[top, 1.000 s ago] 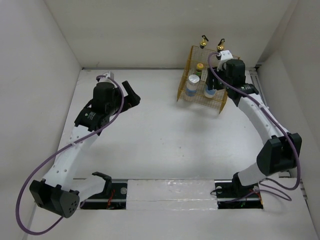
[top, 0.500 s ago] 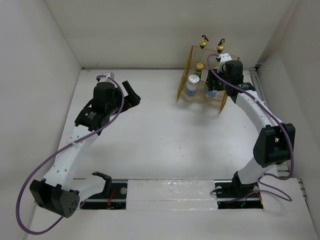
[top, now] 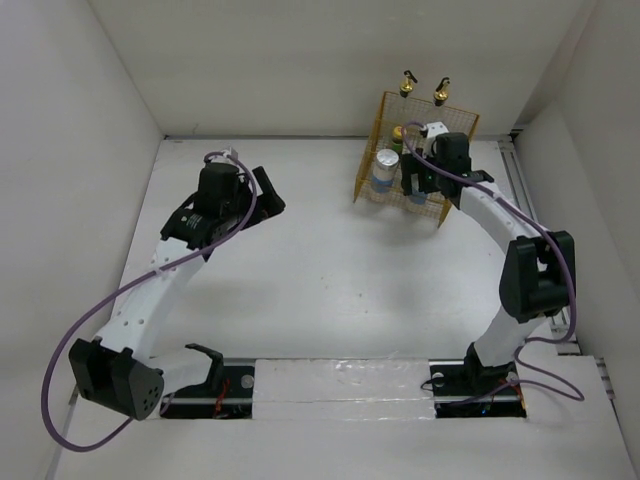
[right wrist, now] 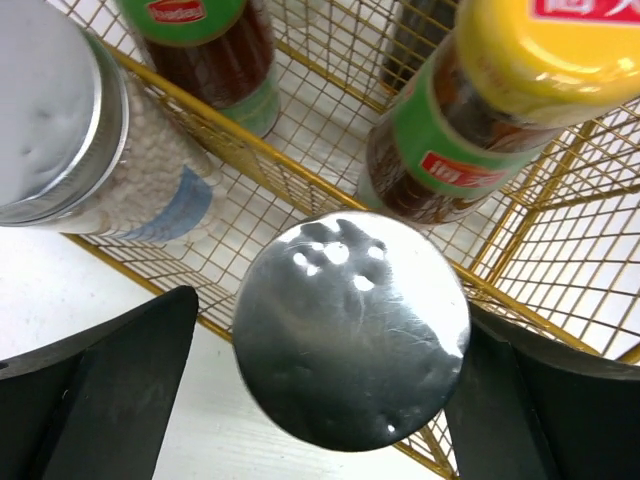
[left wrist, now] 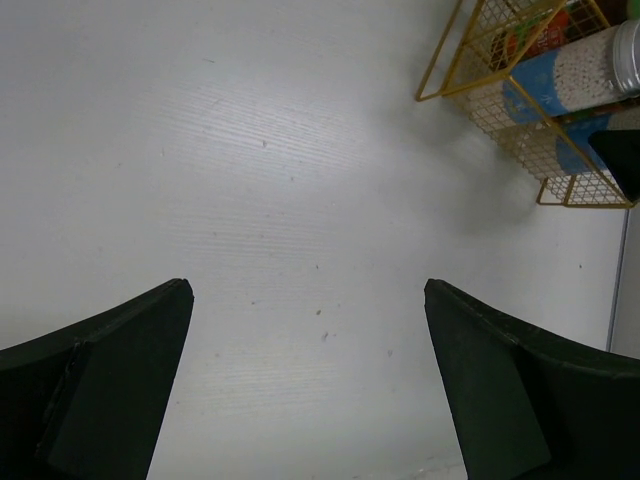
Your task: Organize the condiment bottles
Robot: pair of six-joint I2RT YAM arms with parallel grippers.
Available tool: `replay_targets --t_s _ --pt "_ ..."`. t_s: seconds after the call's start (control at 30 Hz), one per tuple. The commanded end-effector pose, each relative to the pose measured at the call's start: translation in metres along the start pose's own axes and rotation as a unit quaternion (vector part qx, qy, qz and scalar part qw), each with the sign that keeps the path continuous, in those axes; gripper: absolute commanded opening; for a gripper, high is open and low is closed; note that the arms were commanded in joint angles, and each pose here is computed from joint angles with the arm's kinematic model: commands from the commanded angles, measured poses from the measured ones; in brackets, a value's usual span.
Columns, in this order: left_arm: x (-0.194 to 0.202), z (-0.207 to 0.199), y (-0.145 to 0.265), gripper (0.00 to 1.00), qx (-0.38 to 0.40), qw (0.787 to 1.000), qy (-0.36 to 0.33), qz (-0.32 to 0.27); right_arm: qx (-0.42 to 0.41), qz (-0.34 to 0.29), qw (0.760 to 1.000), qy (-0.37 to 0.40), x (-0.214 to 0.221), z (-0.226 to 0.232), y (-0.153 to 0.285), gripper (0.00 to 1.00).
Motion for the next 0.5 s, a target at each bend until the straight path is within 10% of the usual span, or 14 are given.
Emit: replay_targets --t_s 0.0,0.47 --pt "-0.002 -0.002 0.007 0.99 0.011 1.000 -0.008 0.002 0.003 -0.036 0.999 0.002 -0.025 0.002 0.017 1.00" --pt "-0.010 -0.011 0.032 0.99 0.109 0.990 -0.032 -0.088 0.000 -0.232 0.972 0.029 -0.074 0.050 0.182 1.00"
Point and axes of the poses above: each gripper's point midway between its finger pads, its own y axis back along the fingers, its own z axis along the line the jaws close on, x = y × z, the point moved 7 cm from there along y, back along the fingers, and after that the axes turned 7 degrees about y, right-handed, at the moved point
